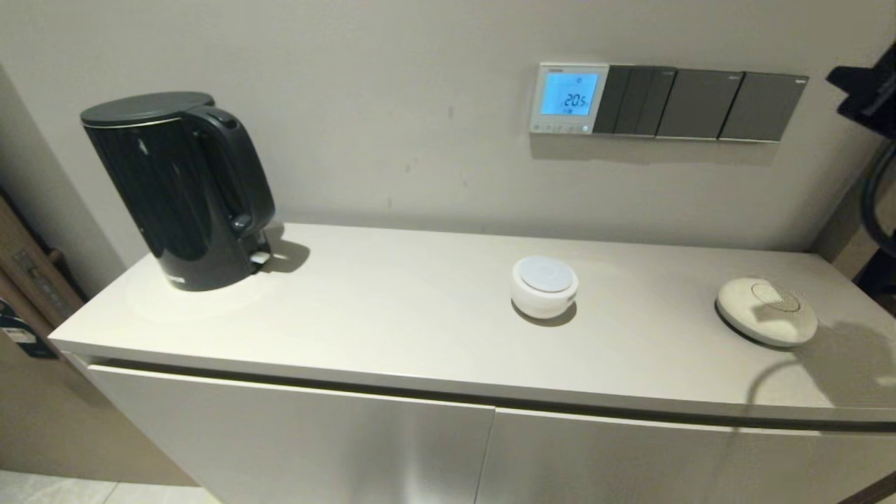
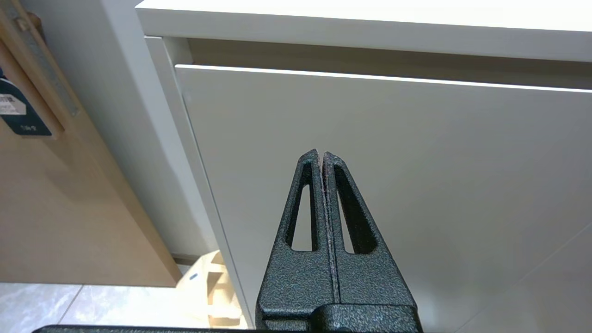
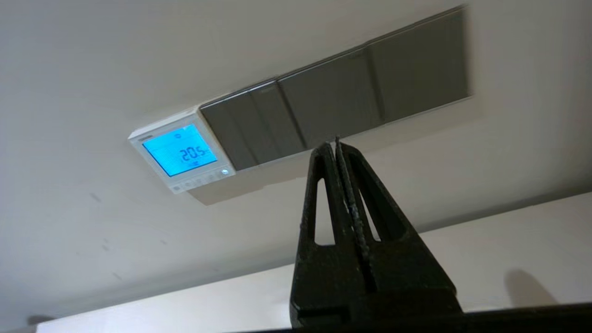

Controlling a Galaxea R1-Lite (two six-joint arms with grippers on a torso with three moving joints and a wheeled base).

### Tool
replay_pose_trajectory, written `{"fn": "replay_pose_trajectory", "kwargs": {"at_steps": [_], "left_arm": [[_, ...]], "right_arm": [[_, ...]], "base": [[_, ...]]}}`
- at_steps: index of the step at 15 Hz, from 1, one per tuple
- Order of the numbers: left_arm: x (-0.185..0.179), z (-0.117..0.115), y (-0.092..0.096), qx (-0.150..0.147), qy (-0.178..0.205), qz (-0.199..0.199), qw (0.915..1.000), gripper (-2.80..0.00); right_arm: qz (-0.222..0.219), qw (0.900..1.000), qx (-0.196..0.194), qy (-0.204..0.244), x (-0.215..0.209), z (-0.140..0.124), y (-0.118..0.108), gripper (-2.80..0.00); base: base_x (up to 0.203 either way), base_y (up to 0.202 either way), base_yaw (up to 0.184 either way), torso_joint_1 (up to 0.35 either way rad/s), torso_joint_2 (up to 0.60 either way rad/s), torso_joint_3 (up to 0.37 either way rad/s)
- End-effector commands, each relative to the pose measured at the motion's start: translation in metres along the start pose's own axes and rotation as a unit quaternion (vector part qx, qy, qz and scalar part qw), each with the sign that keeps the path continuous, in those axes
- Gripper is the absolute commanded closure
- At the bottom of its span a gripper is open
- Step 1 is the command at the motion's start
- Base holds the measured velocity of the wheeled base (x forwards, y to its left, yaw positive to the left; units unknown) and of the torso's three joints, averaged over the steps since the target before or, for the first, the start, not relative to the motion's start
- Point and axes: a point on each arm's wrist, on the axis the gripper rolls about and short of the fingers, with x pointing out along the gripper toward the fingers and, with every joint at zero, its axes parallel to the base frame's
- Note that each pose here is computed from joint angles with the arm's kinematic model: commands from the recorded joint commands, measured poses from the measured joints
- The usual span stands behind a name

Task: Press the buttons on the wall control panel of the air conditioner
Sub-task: Turn off the central air conditioner

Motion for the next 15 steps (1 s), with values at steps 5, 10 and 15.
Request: {"fn": "replay_pose_trajectory", "kwargs": {"at_steps": [5, 10, 15], "left_arm": [[0.000, 0.000, 0.000, 0.000, 0.000, 0.000, 1.0000, 0.00], [0.000, 0.000, 0.000, 0.000, 0.000, 0.000, 1.0000, 0.00], [0.000, 0.000, 0.000, 0.000, 0.000, 0.000, 1.0000, 0.00]], "right_arm": [[0.005, 0.999, -0.001, 0.033, 0.072, -0.046, 0.037, 0.00], [0.032, 0.999, -0.004, 0.027, 0.102, -0.074, 0.071, 0.00], [0.029, 0.999, -0.038, -0.009, 0.123, -0.107, 0.082, 0.00]], "base": [[0.000, 0.000, 0.000, 0.000, 0.00, 0.000], [0.000, 0.000, 0.000, 0.000, 0.00, 0.000], [0.000, 0.000, 0.000, 0.000, 0.00, 0.000]]}}
